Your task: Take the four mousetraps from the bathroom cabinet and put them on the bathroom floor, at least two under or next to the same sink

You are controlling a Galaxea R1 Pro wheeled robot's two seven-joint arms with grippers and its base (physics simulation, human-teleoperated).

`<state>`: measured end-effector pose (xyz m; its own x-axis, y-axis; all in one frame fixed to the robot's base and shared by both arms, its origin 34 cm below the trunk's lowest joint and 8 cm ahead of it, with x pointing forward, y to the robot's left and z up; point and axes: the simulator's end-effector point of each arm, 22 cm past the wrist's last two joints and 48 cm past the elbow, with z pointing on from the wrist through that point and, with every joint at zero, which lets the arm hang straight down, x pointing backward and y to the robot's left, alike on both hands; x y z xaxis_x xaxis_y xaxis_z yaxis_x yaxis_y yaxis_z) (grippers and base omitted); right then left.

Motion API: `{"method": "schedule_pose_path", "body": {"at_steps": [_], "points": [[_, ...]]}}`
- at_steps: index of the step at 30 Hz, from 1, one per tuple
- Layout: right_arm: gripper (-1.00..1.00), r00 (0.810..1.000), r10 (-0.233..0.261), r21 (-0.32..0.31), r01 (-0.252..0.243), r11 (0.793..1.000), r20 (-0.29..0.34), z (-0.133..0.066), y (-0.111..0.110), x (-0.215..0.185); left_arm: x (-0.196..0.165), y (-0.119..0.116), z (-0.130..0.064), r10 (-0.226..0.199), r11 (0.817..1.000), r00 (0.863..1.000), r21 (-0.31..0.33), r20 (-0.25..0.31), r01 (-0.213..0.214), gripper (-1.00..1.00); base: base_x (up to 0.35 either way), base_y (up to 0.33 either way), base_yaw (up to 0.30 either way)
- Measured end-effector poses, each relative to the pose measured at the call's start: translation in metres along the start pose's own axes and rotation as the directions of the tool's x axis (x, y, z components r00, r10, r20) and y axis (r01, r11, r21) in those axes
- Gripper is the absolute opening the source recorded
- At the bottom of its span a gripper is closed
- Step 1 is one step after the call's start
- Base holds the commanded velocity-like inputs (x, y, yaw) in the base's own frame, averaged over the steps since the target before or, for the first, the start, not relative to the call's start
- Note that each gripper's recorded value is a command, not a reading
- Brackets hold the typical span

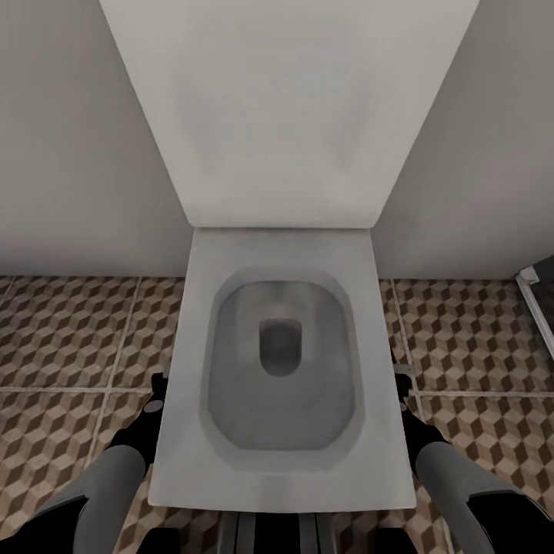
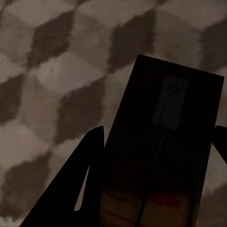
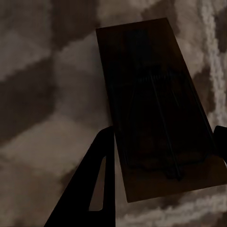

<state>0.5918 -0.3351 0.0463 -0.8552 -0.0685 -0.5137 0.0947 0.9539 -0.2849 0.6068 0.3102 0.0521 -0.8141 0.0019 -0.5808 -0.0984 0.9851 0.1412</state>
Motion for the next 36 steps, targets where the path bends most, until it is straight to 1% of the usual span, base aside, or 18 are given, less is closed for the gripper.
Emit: {"method": "schedule_pose_path", "body": {"at_steps": [6,13,22,28,31,32,36], "points": [[-1.00,1.000,0.000,0.000,0.000,1.000,0.000,0.000,0.000,0.000,0.000,0.000,0.000,0.000,1.000,1.000,-0.005,-0.001,0.000,-1.00,0.005,0.000,0.000],[-1.00,1.000,0.000,0.000,0.000,1.000,0.001,0.000,0.000,0.000,0.000,0.000,0.000,0.003,1.000,1.000,-0.004,-0.002,-0.003,-1.00,0.147,0.000,0.000],[-1.00,1.000,0.000,0.000,0.000,1.000,0.001,0.000,0.000,0.000,0.000,-0.001,0.000,0.006,1.000,1.000,0.000,0.000,-0.006,-1.00,0.032,0.000,0.000],[-1.00,1.000,0.000,0.004,0.000,1.000,-0.007,0.000,-0.002,0.003,0.009,-0.001,-0.001,0.005,1.000,1.000,0.008,-0.018,-0.005,-1.00,0.002,0.000,0.000],[-1.00,0.999,-0.007,0.008,0.007,1.000,-0.031,-0.001,-0.005,0.015,0.012,-0.001,-0.001,0.006,1.000,1.000,0.009,-0.026,-0.005,-1.00,0.000,0.000,0.000],[-1.00,0.999,-0.022,0.008,0.022,1.000,-0.039,-0.002,-0.006,0.021,0.014,0.000,-0.002,0.006,1.000,1.000,0.009,-0.031,-0.005,-1.00,0.000,0.000,0.000],[-1.00,0.999,-0.029,0.009,0.029,1.000,-0.039,-0.002,-0.008,0.023,0.024,0.006,-0.002,0.009,1.000,0.999,0.006,-0.050,-0.009,-1.00,0.000,0.000,0.000]]}}
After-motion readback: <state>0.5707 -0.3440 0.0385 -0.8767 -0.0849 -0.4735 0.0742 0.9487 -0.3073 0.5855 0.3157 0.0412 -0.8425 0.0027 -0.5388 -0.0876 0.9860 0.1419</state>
